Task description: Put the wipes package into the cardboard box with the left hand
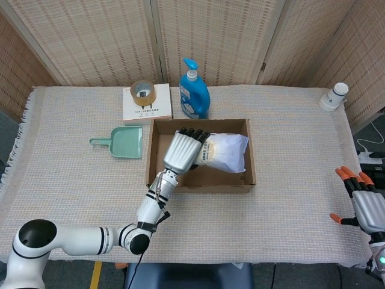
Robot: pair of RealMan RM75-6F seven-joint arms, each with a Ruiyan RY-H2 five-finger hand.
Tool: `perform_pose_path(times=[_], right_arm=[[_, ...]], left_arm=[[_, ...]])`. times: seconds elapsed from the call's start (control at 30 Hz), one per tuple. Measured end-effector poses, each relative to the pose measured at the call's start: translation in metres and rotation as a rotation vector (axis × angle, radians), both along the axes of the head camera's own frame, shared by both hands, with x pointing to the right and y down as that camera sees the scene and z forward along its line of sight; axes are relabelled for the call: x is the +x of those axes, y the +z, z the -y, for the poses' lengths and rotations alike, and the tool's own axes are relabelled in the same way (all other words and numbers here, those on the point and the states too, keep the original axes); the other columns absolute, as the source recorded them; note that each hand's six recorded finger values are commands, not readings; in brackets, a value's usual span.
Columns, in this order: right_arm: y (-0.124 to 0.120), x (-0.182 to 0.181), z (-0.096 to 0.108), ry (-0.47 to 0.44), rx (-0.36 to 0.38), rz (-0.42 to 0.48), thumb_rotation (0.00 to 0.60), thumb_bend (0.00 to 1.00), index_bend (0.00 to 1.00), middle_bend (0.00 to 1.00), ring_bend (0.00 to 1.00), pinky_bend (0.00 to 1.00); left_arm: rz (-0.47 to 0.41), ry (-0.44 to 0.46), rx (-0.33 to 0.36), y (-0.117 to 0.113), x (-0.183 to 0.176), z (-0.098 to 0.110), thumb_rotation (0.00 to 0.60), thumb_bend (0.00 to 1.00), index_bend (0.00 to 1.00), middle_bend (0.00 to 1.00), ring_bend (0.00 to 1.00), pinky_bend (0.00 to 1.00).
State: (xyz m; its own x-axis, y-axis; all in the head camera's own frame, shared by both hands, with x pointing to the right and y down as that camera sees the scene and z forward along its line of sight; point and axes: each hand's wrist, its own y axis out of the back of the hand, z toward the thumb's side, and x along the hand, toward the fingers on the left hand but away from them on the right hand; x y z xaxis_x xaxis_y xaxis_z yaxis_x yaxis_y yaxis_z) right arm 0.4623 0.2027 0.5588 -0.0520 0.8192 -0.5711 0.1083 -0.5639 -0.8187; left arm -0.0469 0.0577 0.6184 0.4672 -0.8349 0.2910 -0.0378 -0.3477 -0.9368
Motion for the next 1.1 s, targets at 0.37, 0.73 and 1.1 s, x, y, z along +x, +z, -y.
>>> perform_pose_path(times=[0.37,0.73,1.1], right_arm=[[0.005,0.001,0.002,0.007,-0.008,-0.005,0.6,0.0,0.06,0.0,0.0,0.0],[0.003,0.0,0.001,0.002,-0.003,-0.001,0.6,0.0,0.06,0.0,0.0,0.0],[0.006,-0.008,-0.003,-0.022,-0.014,0.001,0.6,0.0,0.06,0.0,0.0,0.0]], left_arm=[[-0.006,0.001,0.009,-0.014,-0.007,0.015,0.6,0.15,0.0,0.0,0.0,0.02],[0.045,-0.037,0.074,-0.035,-0.043,0.037,0.6,0.15,0.0,0.0,0.0,0.08],[0.245,-0.208,0.19,-0.078,-0.192,0.079,0.6,0.25,0.0,0.0,0.0,0.15]])
